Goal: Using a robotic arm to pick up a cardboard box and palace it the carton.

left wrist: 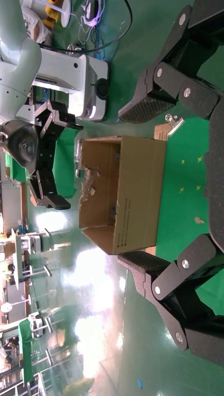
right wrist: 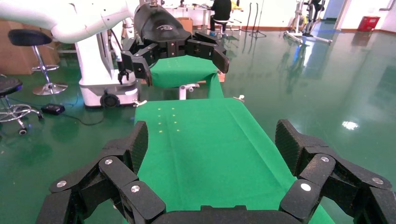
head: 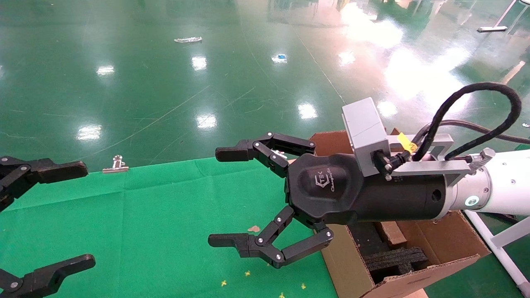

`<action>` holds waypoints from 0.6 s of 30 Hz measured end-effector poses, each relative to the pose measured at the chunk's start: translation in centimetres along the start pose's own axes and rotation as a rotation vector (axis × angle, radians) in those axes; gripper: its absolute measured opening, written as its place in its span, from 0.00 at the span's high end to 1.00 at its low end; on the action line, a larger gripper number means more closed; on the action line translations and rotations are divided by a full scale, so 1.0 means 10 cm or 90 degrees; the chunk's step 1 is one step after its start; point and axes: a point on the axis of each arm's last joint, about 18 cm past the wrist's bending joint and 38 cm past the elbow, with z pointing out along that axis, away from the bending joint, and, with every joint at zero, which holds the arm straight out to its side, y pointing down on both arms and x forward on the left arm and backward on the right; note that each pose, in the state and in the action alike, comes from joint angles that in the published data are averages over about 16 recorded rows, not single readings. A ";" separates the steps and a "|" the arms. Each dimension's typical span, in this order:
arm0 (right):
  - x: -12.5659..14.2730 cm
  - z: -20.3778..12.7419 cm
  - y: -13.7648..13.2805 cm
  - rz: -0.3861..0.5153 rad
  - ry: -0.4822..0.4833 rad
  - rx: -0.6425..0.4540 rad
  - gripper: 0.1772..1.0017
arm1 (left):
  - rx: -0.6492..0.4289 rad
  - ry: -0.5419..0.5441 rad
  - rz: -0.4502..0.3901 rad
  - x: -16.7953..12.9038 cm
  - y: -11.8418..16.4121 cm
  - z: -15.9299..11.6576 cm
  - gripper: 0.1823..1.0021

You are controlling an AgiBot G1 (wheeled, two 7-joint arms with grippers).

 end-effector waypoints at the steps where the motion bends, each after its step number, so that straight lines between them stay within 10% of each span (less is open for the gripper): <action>1: 0.00 0.00 0.00 0.000 0.000 0.000 0.00 | 0.000 0.000 0.000 0.00 0.00 0.00 0.00; 18: 0.00 0.00 0.00 0.000 0.000 0.000 0.00 | 0.000 0.000 0.000 0.00 0.00 0.00 0.00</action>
